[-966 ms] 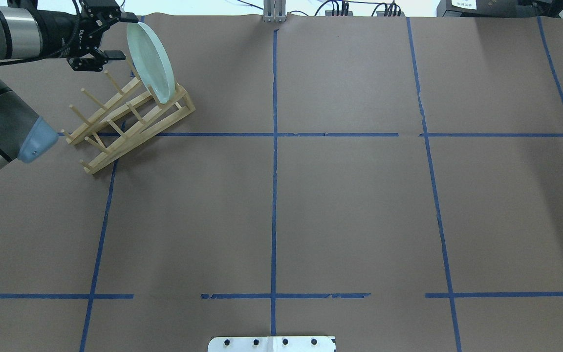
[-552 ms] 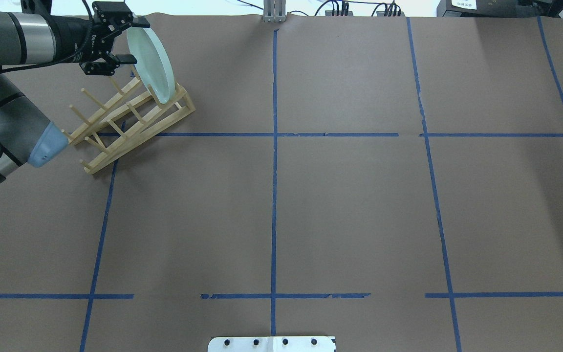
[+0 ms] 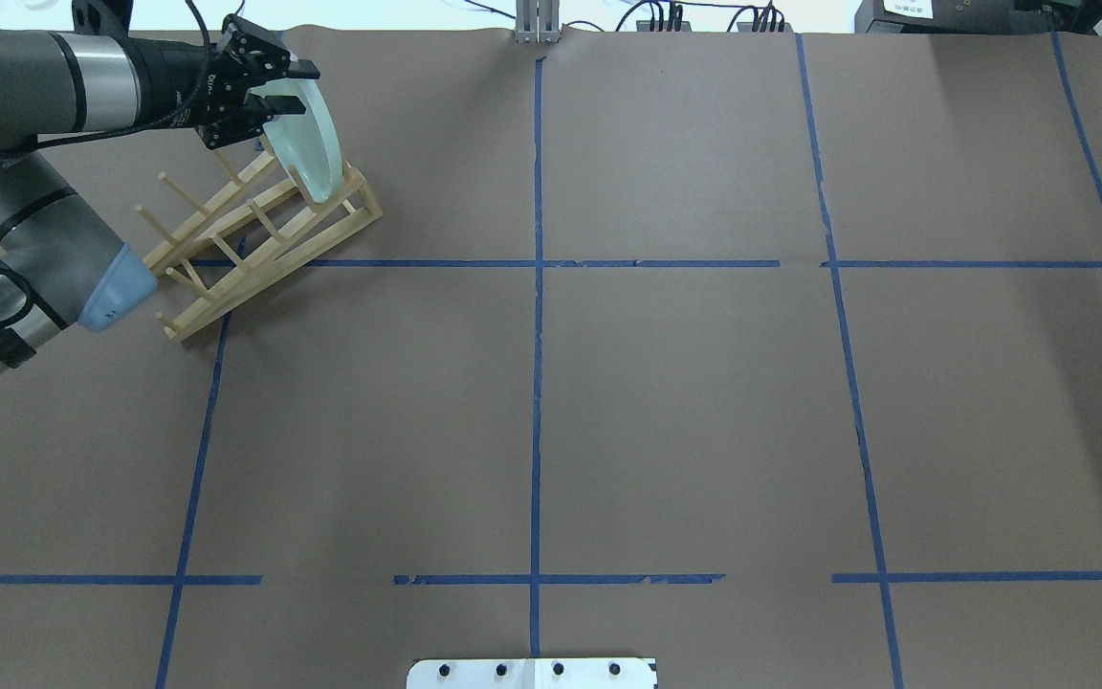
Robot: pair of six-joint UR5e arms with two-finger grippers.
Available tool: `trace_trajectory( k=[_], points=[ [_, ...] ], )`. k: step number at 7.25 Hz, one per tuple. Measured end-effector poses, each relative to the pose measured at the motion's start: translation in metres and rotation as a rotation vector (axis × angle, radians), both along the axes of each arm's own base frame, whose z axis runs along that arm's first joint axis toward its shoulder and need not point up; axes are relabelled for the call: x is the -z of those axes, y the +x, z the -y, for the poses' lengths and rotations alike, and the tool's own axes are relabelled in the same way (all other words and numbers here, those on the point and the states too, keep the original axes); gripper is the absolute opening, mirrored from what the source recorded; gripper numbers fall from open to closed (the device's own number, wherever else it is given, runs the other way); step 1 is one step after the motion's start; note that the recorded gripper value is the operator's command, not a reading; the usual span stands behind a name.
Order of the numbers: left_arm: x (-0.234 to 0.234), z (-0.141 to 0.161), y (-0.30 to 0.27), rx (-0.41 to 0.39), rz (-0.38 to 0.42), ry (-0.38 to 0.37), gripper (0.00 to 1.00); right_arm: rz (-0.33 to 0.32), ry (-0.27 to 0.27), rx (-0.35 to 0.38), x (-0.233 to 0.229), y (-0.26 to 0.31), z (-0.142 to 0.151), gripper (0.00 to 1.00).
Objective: Place plate on table
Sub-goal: 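Reach the left gripper to the top rim of the green plate, then close the left gripper on the plate rim and lift it from the rack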
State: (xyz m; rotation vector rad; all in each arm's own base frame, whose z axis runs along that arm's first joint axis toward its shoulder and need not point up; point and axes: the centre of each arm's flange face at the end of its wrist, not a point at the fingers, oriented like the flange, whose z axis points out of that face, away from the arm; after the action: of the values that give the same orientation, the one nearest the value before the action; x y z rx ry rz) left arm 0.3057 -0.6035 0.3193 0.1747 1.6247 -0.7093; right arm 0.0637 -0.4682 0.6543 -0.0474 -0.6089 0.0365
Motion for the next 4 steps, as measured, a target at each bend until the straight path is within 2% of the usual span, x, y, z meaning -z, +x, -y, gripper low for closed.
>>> trace_trajectory(
  k=[2,4],
  points=[
    [-0.0006,0.0001,0.0003,0.0,0.003,0.002,0.19,0.0,0.0,0.0,0.0,-0.0001,0.0,1.0],
    [0.0002,0.0004,-0.0002,0.0,0.002,0.005,0.06,0.0,0.0,0.0,0.0,-0.0002,0.0,1.0]
  ],
)
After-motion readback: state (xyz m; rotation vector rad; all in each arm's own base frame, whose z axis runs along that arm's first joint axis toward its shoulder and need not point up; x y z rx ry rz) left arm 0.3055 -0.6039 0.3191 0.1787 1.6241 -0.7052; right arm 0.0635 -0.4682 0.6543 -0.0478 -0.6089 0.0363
